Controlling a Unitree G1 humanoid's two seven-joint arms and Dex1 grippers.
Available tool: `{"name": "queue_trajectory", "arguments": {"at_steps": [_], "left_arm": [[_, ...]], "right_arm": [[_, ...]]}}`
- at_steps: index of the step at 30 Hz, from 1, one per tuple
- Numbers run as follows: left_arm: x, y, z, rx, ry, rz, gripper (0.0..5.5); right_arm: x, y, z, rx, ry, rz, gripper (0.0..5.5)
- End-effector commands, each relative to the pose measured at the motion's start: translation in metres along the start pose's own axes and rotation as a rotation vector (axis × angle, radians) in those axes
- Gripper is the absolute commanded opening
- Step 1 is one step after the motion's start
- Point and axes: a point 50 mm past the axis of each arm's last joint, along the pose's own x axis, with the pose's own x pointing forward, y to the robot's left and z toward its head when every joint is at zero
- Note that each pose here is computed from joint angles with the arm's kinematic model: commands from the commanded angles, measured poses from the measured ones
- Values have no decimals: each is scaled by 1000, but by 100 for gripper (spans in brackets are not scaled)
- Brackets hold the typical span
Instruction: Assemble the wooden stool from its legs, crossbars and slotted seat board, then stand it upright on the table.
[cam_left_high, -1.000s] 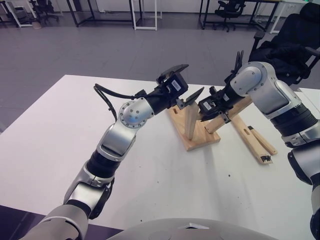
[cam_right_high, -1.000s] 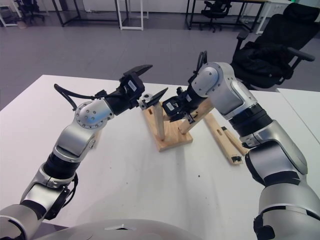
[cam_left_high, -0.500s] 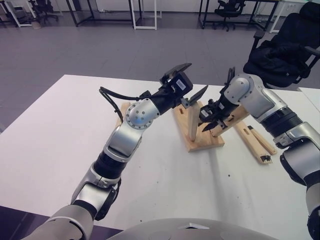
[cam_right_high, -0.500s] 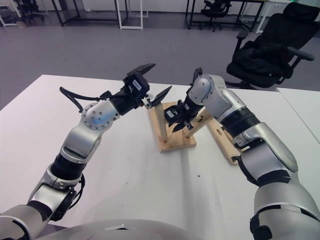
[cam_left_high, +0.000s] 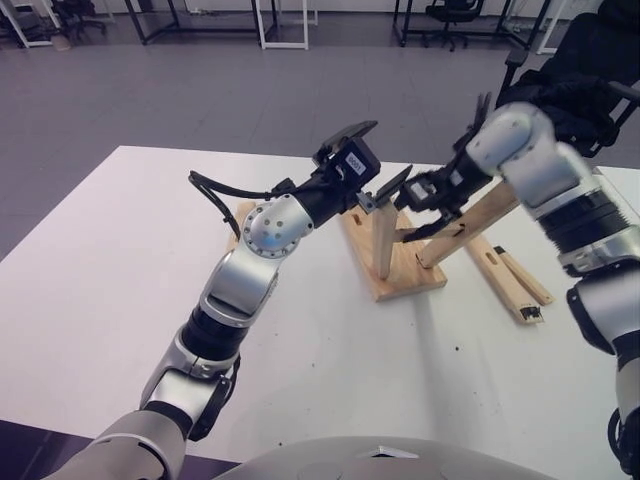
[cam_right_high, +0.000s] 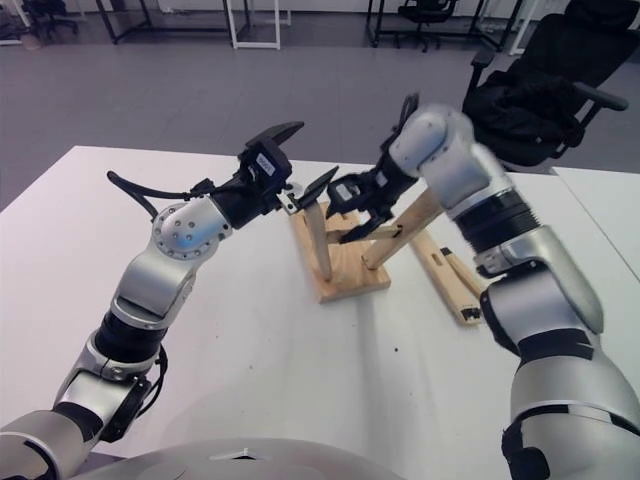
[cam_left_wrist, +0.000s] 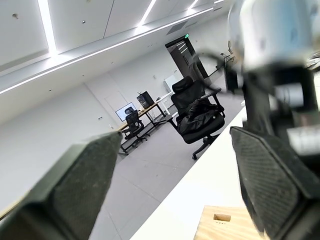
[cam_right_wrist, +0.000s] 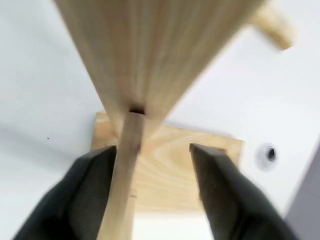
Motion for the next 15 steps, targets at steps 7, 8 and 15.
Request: {"name": "queue_trajectory", "arguments": {"at_steps": [7, 8, 15], "left_arm": [[-24, -11, -48, -112, 265, -65, 397], [-23, -12, -47, -116, 261, -69, 397], [-2, 13, -22, -167, 95, 79, 397]], "right_arm": [[-10, 19, -11, 385, -247, -643, 272], [1, 25, -13, 466, -266, -744, 272], [43, 66, -8, 766, -290, -1026, 272]]}}
